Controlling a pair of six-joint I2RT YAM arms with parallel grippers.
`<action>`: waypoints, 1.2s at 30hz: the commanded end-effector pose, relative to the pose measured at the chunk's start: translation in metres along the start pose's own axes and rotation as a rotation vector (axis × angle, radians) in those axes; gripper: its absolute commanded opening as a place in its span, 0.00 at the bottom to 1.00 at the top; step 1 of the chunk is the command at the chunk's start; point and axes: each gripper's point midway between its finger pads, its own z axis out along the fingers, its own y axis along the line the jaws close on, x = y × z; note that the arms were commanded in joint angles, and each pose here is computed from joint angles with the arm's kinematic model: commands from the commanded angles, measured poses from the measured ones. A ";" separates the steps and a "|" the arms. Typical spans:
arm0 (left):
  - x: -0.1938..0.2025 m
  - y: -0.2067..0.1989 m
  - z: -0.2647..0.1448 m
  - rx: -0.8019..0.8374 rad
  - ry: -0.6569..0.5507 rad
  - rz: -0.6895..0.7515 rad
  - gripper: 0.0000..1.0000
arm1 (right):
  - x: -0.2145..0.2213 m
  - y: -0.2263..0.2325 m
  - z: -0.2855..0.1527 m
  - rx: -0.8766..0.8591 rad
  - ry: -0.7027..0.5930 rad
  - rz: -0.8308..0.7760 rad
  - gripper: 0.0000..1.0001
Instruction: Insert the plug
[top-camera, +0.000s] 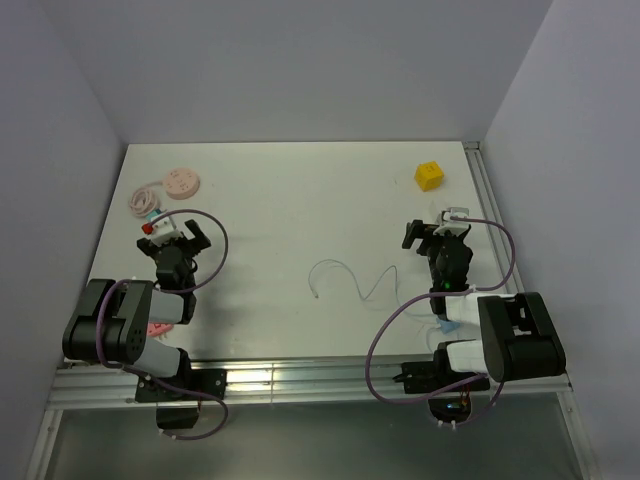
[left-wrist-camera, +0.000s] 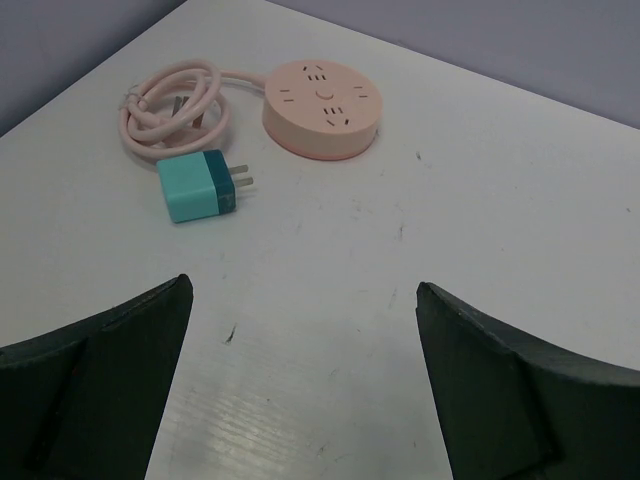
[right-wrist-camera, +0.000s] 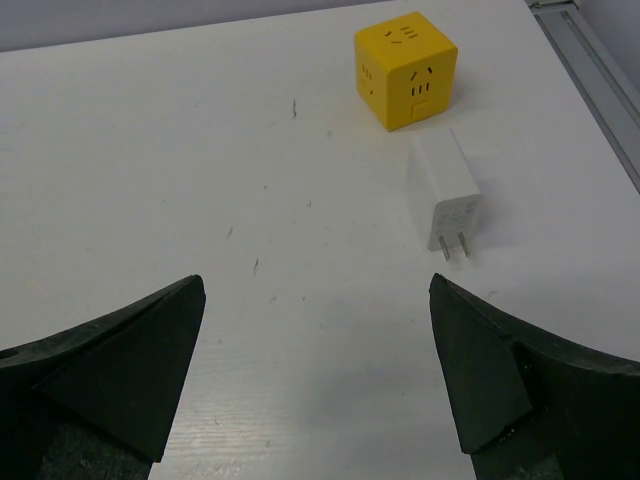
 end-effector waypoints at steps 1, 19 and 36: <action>-0.023 -0.002 0.006 -0.006 -0.076 -0.008 1.00 | -0.032 -0.001 0.008 0.015 -0.104 -0.007 1.00; -0.020 -0.017 0.010 0.102 -0.028 0.039 0.99 | -0.048 -0.016 0.006 0.181 -0.119 0.014 1.00; -0.097 -0.170 0.066 0.265 0.257 -0.300 0.99 | -0.097 -0.020 0.125 0.389 0.334 0.098 1.00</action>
